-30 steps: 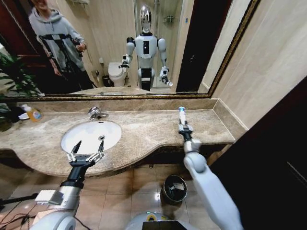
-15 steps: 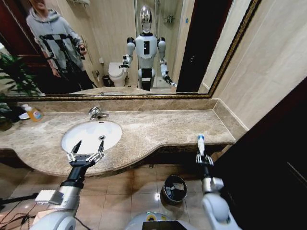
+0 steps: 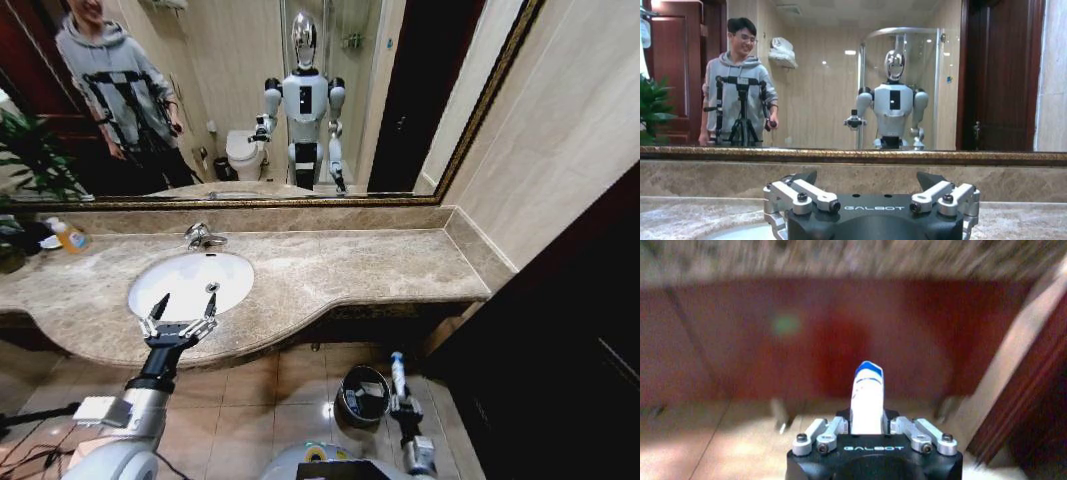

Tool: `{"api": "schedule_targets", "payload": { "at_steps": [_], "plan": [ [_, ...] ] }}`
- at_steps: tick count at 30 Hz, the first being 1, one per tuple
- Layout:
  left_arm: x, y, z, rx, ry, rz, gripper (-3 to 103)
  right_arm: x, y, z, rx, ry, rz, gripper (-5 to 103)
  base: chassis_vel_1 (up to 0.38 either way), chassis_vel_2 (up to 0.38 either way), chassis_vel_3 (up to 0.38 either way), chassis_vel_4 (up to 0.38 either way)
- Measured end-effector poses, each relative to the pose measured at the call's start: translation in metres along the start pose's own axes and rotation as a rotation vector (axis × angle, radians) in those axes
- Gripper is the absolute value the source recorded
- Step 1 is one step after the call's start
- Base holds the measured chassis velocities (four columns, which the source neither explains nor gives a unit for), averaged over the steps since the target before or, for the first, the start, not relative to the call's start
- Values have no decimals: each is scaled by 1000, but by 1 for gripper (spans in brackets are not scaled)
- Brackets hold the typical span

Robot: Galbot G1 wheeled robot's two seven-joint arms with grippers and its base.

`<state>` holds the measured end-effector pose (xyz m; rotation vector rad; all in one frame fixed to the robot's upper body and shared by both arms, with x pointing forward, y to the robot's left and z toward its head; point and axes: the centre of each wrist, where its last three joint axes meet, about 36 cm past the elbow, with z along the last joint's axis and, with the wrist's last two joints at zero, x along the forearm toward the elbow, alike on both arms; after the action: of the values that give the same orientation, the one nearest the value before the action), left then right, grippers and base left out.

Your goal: Pick up the trash from the sink and place it in the trash bin.

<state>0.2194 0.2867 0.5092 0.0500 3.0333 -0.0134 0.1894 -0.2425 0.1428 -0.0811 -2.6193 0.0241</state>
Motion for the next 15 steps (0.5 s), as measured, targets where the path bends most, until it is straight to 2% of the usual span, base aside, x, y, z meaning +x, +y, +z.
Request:
{"api": "schedule_targets", "payload": {
  "at_steps": [8,15],
  "plan": [
    [0,0,0,0,0,0,100,-49,7,21,22,172,-80,28,0,0,0,0],
    [0,0,0,0,0,0,100,-79,10,45,0,278,-80,28,0,0,0,0]
  ]
}}
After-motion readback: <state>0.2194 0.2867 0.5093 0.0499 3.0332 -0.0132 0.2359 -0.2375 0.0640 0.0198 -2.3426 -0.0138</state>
